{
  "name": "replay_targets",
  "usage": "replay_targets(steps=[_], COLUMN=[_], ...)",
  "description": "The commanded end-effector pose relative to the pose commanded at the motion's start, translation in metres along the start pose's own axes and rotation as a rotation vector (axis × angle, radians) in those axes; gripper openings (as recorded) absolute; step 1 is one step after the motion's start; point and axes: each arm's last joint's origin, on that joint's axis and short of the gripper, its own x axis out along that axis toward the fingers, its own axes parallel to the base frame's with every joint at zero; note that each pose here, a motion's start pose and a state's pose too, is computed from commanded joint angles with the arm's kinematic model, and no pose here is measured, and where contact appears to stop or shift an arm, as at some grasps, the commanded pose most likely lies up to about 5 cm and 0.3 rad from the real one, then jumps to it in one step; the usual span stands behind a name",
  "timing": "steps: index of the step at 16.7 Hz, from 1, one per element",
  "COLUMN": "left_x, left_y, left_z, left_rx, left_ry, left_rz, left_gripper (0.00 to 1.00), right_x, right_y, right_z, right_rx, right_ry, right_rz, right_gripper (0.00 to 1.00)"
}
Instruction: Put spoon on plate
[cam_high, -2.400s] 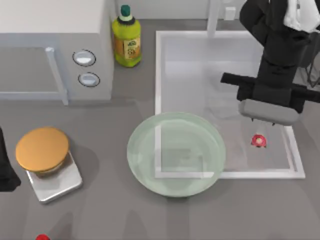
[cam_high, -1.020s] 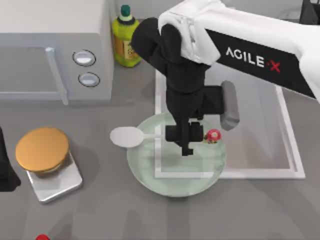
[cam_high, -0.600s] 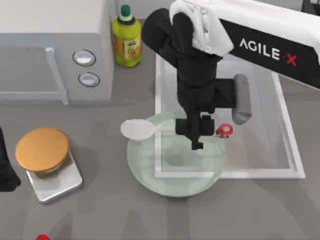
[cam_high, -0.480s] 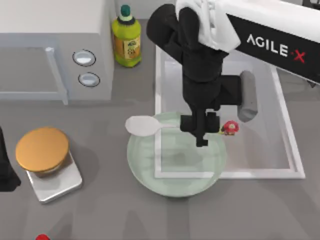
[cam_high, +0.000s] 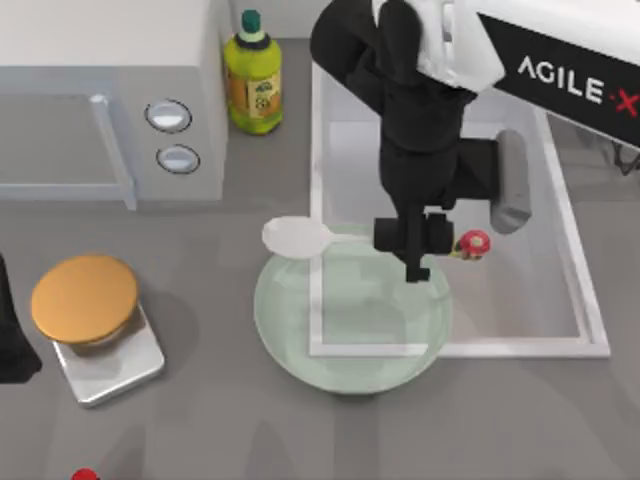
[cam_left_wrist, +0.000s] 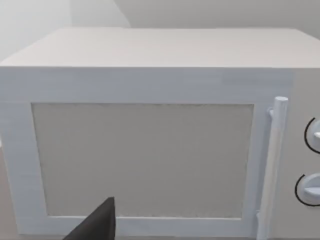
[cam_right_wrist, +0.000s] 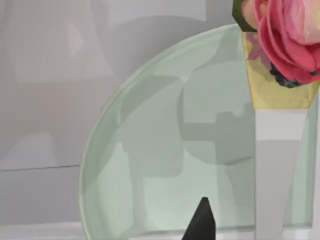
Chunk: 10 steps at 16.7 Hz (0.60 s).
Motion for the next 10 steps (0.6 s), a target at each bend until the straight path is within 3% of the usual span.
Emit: replay_targets(steps=[10], left_x=[0.0], left_y=[0.0], left_z=[0.0], left_rx=[0.0], left_ry=[0.0], left_rz=[0.0], left_gripper=[1.0], right_x=[0.045], right_y=[-0.008], right_z=[-0.035], right_rx=[-0.078], right_ry=[0.057], right_rz=[-0.004], right_gripper=[0.0])
